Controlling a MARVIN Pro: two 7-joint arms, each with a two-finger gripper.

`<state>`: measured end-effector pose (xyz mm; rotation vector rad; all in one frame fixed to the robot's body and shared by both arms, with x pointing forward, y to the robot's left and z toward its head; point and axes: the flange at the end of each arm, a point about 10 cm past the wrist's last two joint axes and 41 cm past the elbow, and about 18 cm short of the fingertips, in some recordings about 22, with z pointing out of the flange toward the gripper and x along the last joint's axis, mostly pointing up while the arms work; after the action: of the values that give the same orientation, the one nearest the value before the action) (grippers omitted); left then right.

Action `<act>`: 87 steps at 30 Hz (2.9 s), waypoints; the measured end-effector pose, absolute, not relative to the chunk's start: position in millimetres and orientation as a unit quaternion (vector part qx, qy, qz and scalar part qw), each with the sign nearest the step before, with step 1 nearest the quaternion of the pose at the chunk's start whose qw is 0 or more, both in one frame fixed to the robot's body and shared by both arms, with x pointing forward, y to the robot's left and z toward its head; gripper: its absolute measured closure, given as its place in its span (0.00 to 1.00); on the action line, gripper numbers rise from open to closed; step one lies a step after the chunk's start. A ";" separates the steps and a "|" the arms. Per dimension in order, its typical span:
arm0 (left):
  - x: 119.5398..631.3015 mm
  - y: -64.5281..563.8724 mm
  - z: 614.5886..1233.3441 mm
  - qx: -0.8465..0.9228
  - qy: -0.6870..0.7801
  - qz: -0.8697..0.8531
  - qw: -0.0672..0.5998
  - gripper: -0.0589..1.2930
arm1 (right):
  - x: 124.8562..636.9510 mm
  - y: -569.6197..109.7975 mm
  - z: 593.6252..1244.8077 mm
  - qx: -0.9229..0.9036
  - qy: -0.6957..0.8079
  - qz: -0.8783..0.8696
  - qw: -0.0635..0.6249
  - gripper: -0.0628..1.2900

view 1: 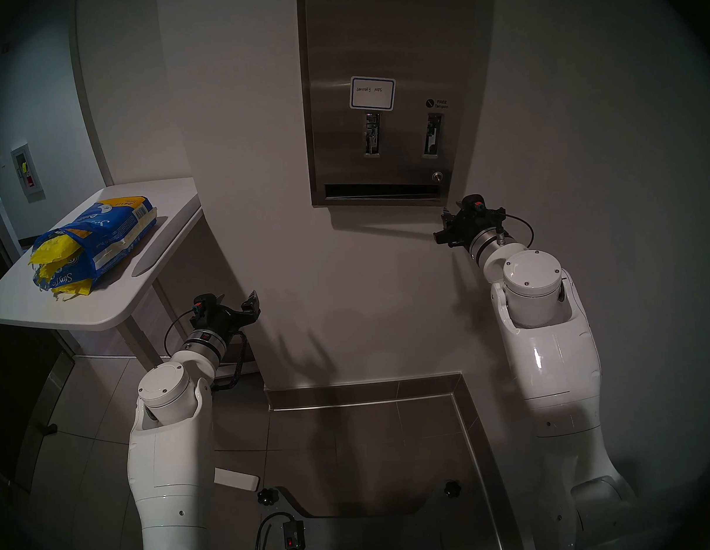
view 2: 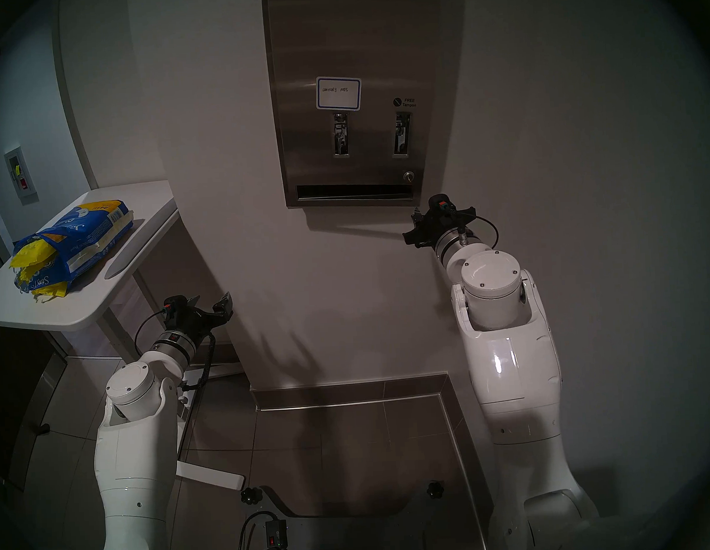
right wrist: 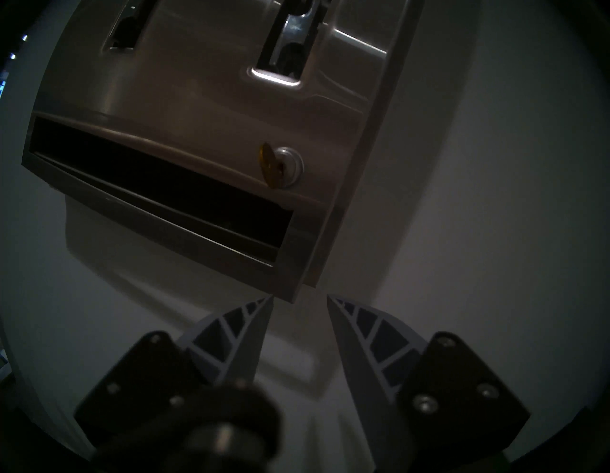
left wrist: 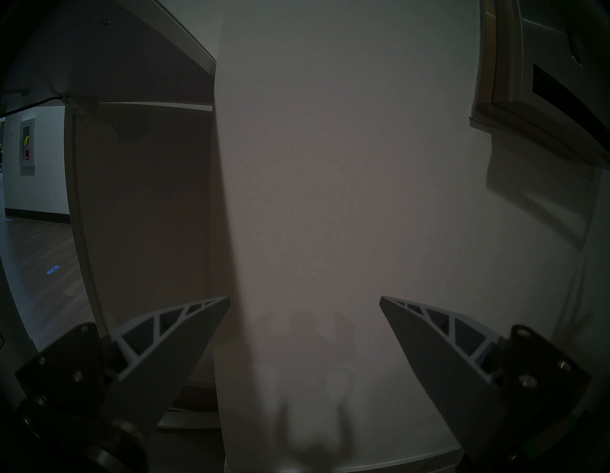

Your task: Open the dispenser door, put the pads inside, close the door

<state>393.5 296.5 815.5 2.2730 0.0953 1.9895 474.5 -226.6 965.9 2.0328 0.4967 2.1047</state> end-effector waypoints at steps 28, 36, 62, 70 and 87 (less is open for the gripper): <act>393.5 296.5 815.5 0.751 0.031 0.657 0.060 0.04 | 485.3 -242.1 979.4 0.666 0.159 0.721 0.106 0.81; 393.5 296.5 815.5 0.751 0.031 0.657 0.060 0.04 | 494.4 -249.6 970.3 0.673 0.169 0.712 0.107 0.98; 393.5 296.5 815.5 0.751 0.031 0.657 0.060 0.04 | 523.4 -288.1 970.1 0.675 0.176 0.711 0.088 0.98; 393.5 296.5 815.4 0.751 0.031 0.657 0.060 0.04 | 533.8 -287.1 973.1 0.670 0.194 0.713 0.073 0.98; 393.5 296.5 815.4 0.751 0.031 0.657 0.060 0.04 | 547.7 -274.8 979.9 0.657 0.236 0.714 0.048 0.98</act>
<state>393.5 296.5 815.4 2.2729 0.0951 1.9891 547.7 -274.8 979.9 2.0035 0.7197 2.1767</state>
